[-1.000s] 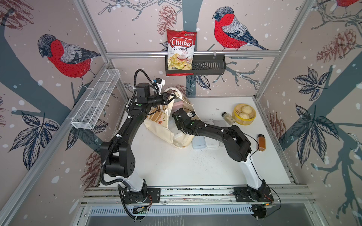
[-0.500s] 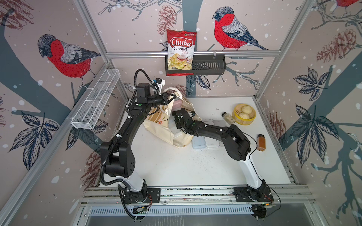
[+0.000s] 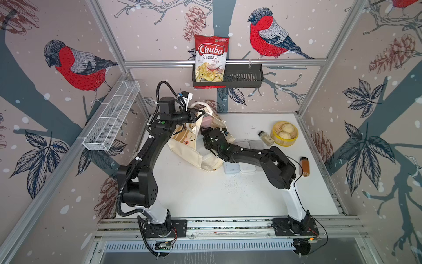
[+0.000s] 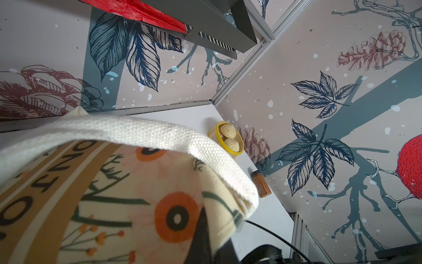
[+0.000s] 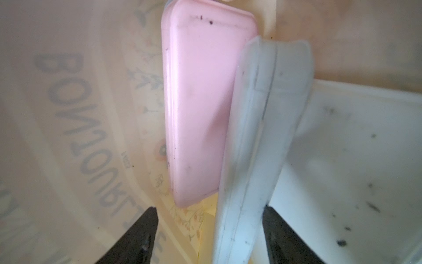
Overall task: Take out the pencil case from the canvas bag
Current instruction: Pick up the pencil case from the canvas bag.
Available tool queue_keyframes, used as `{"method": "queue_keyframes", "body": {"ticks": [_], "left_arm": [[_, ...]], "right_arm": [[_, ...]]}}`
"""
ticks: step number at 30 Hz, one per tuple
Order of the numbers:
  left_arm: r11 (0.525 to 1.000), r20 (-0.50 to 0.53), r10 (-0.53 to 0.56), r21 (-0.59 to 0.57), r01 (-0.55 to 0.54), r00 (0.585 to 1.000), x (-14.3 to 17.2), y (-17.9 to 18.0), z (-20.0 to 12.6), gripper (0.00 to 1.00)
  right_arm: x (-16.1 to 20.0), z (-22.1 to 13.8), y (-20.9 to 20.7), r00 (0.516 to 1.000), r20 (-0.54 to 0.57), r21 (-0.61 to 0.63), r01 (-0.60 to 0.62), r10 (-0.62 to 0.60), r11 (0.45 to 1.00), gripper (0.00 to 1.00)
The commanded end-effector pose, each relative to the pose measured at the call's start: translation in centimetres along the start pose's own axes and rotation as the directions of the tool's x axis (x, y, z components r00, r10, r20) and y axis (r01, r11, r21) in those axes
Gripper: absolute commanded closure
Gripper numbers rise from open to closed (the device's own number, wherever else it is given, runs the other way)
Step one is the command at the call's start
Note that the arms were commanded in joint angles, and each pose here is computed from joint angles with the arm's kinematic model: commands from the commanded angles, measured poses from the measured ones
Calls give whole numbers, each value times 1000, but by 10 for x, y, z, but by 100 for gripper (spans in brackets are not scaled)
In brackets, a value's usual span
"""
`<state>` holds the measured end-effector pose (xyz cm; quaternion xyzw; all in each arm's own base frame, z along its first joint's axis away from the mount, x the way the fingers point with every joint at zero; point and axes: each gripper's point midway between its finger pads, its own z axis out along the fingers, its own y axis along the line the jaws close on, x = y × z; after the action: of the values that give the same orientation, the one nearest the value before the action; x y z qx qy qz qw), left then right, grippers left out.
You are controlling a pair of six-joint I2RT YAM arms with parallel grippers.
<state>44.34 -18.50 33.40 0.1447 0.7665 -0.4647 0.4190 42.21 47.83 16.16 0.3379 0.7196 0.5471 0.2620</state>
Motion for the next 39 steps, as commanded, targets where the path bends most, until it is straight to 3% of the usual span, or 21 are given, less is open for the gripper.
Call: {"method": "queue_keyframes", "body": {"ticks": [1,12,25,39], "left_arm": [[995,28,71,68,-72,997,-12,-19,-2,100],[994,28,73,76,-75,997,-12,-22,-2,100],[994,10,73,85,-74,997,-6,-24,5,100],[994,11,77,79,-77,997,-7,-24,4,100]], "right_arm": [[-1,3,13,1000,-8,-48,-9,9,999,26],[3,14,8,999,-33,-53,-40,39,998,26],[-9,13,32,999,12,-161,-43,46,986,28],[-3,28,-20,996,-12,-17,-93,92,996,30]]}}
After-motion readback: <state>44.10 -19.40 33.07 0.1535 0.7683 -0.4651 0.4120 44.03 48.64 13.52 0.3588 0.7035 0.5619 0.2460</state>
